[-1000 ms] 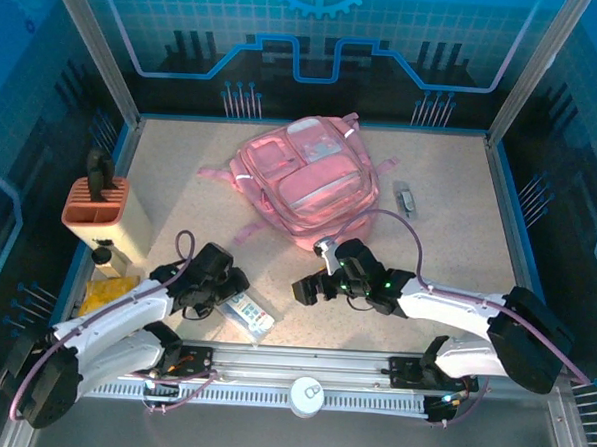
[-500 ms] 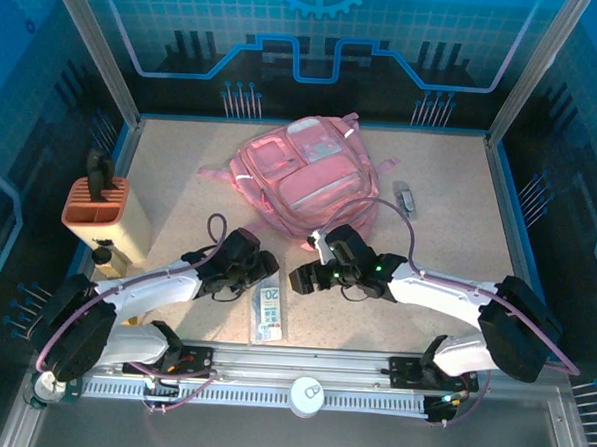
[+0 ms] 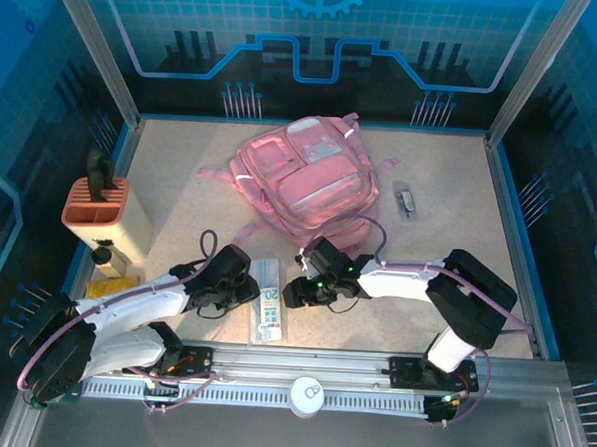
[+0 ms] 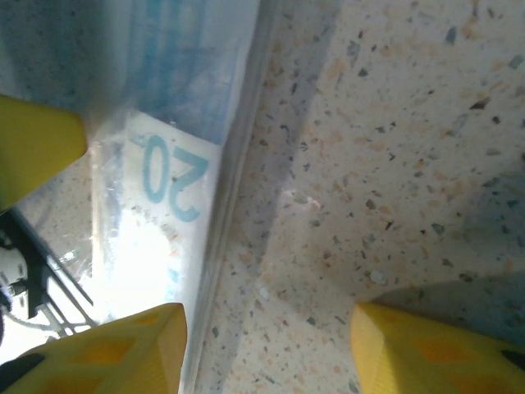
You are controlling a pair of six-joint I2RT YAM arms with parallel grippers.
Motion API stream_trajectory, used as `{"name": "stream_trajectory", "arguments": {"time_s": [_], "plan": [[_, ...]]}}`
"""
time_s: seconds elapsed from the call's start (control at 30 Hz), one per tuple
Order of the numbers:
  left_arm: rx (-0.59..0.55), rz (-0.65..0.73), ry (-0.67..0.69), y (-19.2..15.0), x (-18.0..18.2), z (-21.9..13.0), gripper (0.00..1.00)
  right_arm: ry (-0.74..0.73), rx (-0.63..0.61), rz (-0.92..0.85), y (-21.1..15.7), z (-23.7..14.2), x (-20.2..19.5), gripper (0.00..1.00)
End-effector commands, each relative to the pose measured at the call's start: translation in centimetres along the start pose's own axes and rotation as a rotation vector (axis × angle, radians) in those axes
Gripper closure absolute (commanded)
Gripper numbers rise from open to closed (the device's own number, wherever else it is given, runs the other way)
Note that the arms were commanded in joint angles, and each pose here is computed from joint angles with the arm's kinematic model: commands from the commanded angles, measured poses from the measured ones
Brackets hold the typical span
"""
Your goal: Pack books, pencil case, and school supplies into a backpack
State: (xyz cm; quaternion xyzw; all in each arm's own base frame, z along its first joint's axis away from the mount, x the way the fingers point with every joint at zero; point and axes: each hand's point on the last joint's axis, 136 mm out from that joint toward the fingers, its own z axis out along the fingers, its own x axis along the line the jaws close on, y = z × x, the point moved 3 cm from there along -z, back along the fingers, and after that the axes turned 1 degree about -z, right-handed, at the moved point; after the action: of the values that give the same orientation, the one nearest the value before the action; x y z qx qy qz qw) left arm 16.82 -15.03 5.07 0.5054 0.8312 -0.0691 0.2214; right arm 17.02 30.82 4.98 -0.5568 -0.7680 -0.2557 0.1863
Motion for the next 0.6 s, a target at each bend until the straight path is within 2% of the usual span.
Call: {"name": "stream_trajectory", "arguments": {"time_s": [0.0, 0.27, 0.57], "plan": [[0.047, 0.029, 0.029, -1.1, 1.2, 0.5, 0.72, 0.043, -0.001, 0.024, 0.4, 0.8, 1.7, 0.45], [0.068, 0.018, 0.012, -1.6, 1.3, 1.2, 0.88, 0.047, -0.004, 0.015, 0.4, 1.4, 2.3, 0.45], [0.082, -0.001, 0.013, -1.8, 1.5, 2.3, 0.94, 0.088, -0.01, -0.011, 0.3, 1.3, 3.9, 0.45]]}}
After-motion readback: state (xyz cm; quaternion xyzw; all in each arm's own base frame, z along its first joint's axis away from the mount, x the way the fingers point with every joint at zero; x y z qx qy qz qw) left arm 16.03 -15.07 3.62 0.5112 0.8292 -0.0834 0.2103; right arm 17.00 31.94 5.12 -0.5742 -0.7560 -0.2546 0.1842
